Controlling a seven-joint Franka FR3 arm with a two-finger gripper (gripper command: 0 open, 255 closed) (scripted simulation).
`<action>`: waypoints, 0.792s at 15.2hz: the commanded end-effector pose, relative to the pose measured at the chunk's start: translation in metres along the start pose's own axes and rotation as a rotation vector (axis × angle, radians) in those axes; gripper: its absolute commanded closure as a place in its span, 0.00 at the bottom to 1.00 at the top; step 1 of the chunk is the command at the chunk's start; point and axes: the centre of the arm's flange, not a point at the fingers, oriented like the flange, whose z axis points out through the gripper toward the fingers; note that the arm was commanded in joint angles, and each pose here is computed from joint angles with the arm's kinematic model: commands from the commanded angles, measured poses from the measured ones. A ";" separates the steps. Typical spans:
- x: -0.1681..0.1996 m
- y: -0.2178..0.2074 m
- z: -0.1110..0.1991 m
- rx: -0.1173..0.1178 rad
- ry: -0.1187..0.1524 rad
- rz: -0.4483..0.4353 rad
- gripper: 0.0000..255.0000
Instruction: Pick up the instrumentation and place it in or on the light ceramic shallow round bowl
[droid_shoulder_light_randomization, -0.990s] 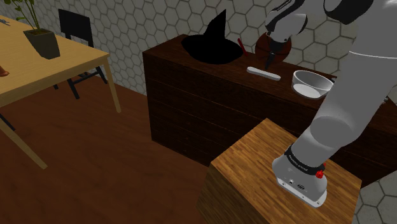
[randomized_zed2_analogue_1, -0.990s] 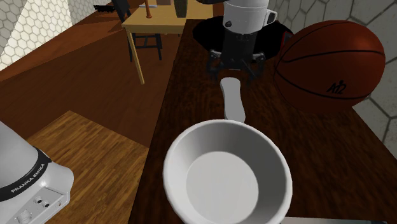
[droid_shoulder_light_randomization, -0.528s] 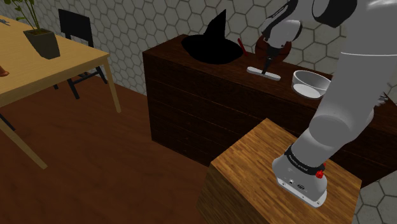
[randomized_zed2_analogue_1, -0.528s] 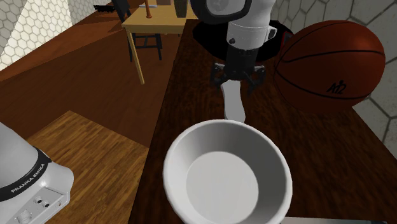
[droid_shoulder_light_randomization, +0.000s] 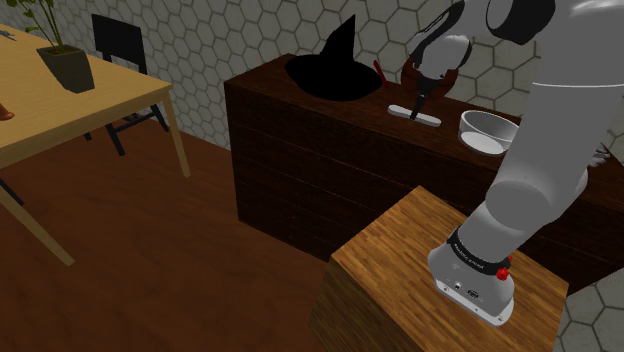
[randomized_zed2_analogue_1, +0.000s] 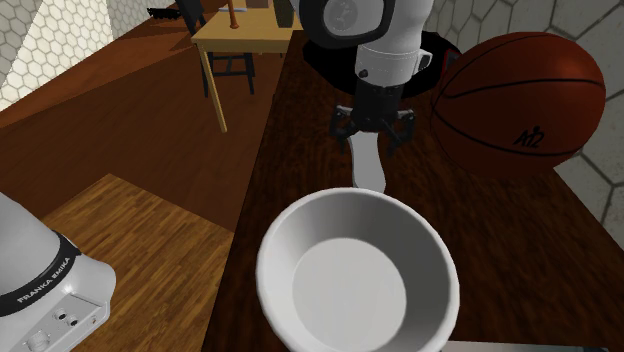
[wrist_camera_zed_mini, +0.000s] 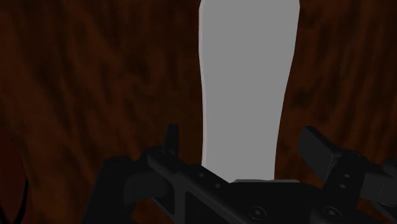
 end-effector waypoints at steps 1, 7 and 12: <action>0.000 0.000 0.000 0.000 0.000 0.000 0.00; 0.000 0.000 0.000 0.000 0.000 0.000 1.00; 0.000 0.000 -0.005 0.000 0.000 0.000 1.00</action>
